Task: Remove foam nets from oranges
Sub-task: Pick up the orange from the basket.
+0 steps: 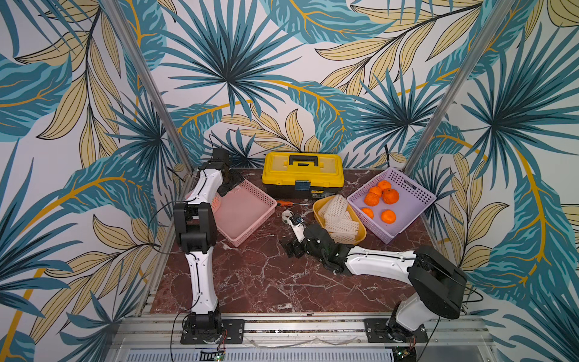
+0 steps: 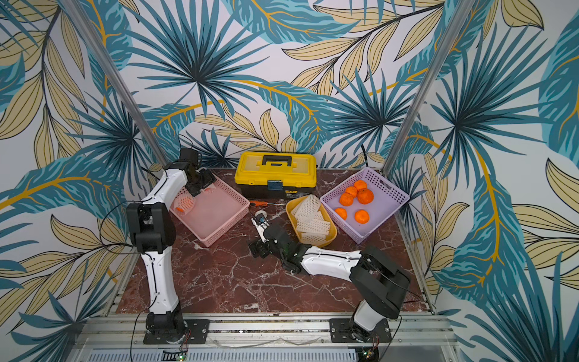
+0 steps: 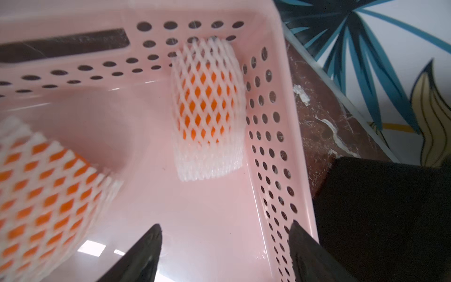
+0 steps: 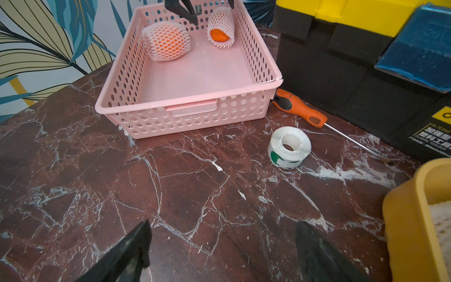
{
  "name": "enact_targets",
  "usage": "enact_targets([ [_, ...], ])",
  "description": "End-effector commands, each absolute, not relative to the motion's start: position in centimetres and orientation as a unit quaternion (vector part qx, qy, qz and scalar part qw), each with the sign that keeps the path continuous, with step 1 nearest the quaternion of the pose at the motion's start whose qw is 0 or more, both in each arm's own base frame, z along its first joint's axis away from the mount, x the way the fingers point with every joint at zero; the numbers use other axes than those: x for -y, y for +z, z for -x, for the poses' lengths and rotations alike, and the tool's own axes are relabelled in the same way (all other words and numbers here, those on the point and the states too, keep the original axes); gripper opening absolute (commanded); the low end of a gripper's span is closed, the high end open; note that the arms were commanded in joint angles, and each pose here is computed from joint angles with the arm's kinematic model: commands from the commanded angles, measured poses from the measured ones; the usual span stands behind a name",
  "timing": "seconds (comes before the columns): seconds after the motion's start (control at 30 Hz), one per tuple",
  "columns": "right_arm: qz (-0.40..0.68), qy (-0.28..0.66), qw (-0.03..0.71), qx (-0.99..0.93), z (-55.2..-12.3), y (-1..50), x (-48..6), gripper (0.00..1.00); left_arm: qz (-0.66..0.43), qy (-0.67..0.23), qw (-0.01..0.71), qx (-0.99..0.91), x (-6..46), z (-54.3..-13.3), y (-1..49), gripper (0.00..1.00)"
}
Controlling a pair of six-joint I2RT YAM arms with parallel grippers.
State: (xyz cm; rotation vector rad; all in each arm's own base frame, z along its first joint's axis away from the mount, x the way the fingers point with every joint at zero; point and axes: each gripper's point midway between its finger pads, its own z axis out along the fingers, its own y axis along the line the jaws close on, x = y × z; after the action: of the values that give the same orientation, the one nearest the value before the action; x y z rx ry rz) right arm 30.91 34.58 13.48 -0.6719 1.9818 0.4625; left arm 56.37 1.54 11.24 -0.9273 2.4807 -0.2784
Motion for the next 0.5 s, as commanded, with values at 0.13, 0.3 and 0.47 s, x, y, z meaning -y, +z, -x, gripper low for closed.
enact_targets([
  [0.13, 0.276, 0.191, 0.484, -0.808, -30.8, 13.4, -34.6, 0.93, 0.349, -0.026, 0.249, -0.903, -5.0, -57.5, 10.0, 0.8],
  [0.3, 0.276, 0.201, 0.483, -0.806, -30.6, 13.7, -34.7, 0.93, 0.327, -0.025, 0.247, -0.912, -5.1, -59.3, 7.8, 0.83],
  [0.47, 0.277, 0.204, 0.483, -0.805, -30.5, 13.7, -34.8, 0.93, 0.336, -0.016, 0.25, -0.908, -5.9, -60.2, 6.6, 0.84],
])
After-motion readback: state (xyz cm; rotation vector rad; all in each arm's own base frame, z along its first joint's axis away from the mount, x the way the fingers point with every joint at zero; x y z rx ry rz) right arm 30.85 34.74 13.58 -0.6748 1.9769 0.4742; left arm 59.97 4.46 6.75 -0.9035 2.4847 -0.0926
